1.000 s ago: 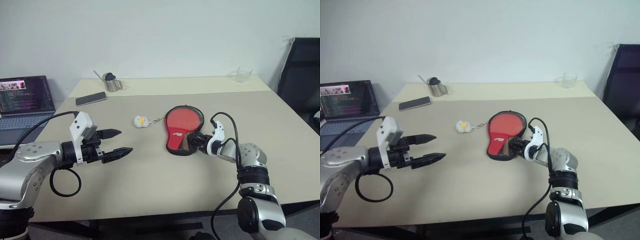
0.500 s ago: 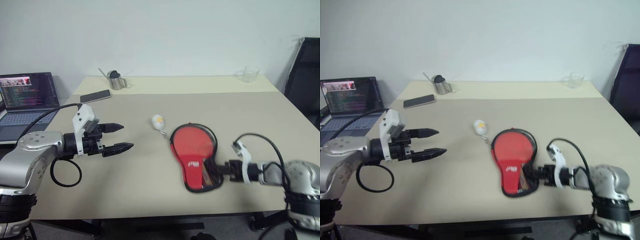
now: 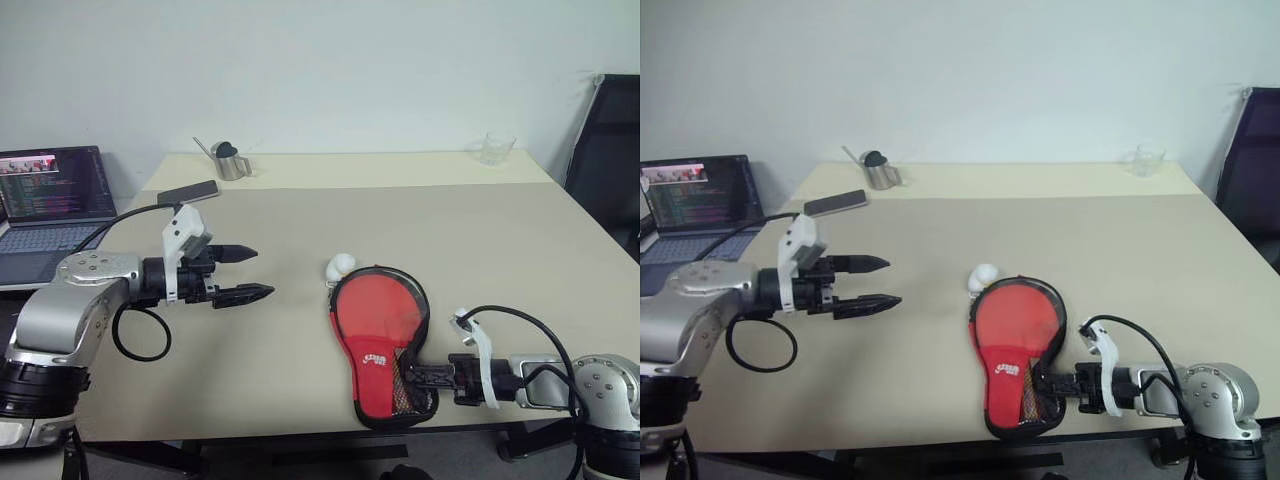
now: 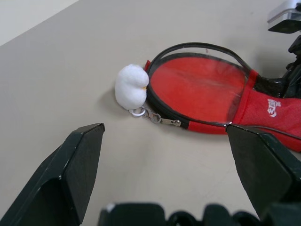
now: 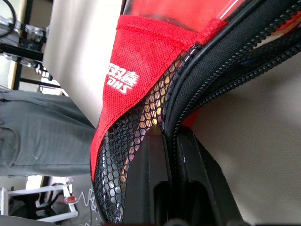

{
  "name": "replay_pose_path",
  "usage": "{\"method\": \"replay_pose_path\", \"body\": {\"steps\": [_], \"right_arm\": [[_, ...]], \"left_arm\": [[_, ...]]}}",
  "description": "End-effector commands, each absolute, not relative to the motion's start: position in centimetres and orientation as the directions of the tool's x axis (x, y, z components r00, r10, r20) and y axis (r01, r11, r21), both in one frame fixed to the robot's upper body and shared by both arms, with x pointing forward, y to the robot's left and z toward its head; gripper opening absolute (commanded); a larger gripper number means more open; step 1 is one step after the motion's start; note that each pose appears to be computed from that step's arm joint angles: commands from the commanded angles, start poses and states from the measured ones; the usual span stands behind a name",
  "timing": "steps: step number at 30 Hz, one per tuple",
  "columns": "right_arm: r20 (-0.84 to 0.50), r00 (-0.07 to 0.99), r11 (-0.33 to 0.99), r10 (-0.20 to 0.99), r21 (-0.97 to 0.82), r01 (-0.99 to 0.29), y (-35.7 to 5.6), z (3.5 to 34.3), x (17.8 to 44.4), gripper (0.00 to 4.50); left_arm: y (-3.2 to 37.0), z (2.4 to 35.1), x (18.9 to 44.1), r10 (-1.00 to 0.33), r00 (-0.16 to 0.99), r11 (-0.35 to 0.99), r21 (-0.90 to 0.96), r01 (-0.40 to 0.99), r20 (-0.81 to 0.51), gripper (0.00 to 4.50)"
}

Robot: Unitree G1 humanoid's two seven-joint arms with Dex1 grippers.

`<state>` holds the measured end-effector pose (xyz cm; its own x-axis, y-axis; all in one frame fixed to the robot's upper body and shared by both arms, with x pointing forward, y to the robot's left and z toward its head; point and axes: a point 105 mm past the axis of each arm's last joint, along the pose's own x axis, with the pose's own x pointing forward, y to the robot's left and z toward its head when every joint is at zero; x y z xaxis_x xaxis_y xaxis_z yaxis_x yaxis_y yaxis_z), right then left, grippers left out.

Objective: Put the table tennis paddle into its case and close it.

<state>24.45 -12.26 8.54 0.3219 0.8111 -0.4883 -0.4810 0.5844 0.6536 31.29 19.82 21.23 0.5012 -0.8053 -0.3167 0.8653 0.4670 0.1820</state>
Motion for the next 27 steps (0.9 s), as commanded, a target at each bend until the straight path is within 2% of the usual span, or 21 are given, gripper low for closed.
{"method": "replay_pose_path", "body": {"steps": [1,2,5,9,11,13,16,18,20,22,24,27], "right_arm": [[-0.509,0.330,0.602,0.795,0.599,-0.528,-12.3,9.1,24.6,0.02],[-0.510,0.332,0.604,0.793,0.589,-0.538,-12.5,9.2,24.6,0.02],[-0.512,0.323,0.597,0.796,0.577,-0.557,-13.0,9.6,24.5,0.72],[-0.526,0.329,0.603,0.784,0.520,-0.605,-14.4,11.1,24.5,2.08],[-0.552,0.336,0.609,0.763,0.442,-0.659,-16.7,13.1,23.9,2.81],[-0.579,0.379,0.633,0.722,0.332,-0.699,-18.7,14.8,24.0,3.50],[-0.484,0.526,0.642,0.699,0.101,-0.760,-19.2,18.0,27.1,4.47],[-0.358,0.601,0.634,0.714,-0.034,-0.773,-17.2,19.8,29.6,4.47],[-0.217,0.604,0.594,0.767,-0.116,-0.796,-13.5,20.6,31.2,4.47],[-0.159,0.628,0.609,0.762,-0.156,-0.778,-10.5,19.5,32.9,4.47],[-0.160,0.647,0.620,0.745,-0.189,-0.761,-8.2,17.1,34.2,4.47],[-0.168,0.695,0.671,0.699,-0.185,-0.718,-7.0,14.0,35.7,4.47]], "left_arm": [[19.8,22.4,31.4,-0.809,0.507,0.458,0.223,0.861,-0.296,4.50],[19.8,22.3,31.5,-0.809,0.508,0.458,0.224,0.860,-0.296,4.50],[19.7,22.1,31.5,-0.810,0.508,0.458,0.224,0.860,-0.293,4.50],[19.7,22.0,31.5,-0.806,0.515,0.465,0.227,0.856,-0.290,4.50],[20.3,22.2,31.6,-0.795,0.537,0.484,0.239,0.842,-0.282,4.50],[20.9,22.7,31.9,-0.780,0.570,0.513,0.256,0.819,-0.260,4.50],[21.0,23.2,33.1,-0.756,0.624,0.570,0.270,0.776,-0.198,4.50],[20.8,23.3,34.1,-0.734,0.659,0.609,0.269,0.746,-0.167,4.50],[20.2,23.2,34.7,-0.732,0.663,0.615,0.266,0.742,-0.158,4.50],[19.4,23.0,35.3,-0.735,0.660,0.613,0.264,0.745,-0.158,4.50],[18.5,22.8,35.9,-0.738,0.658,0.616,0.246,0.748,-0.153,4.50],[17.3,22.3,36.9,-0.731,0.661,0.621,0.240,0.747,-0.166,4.50]]}}
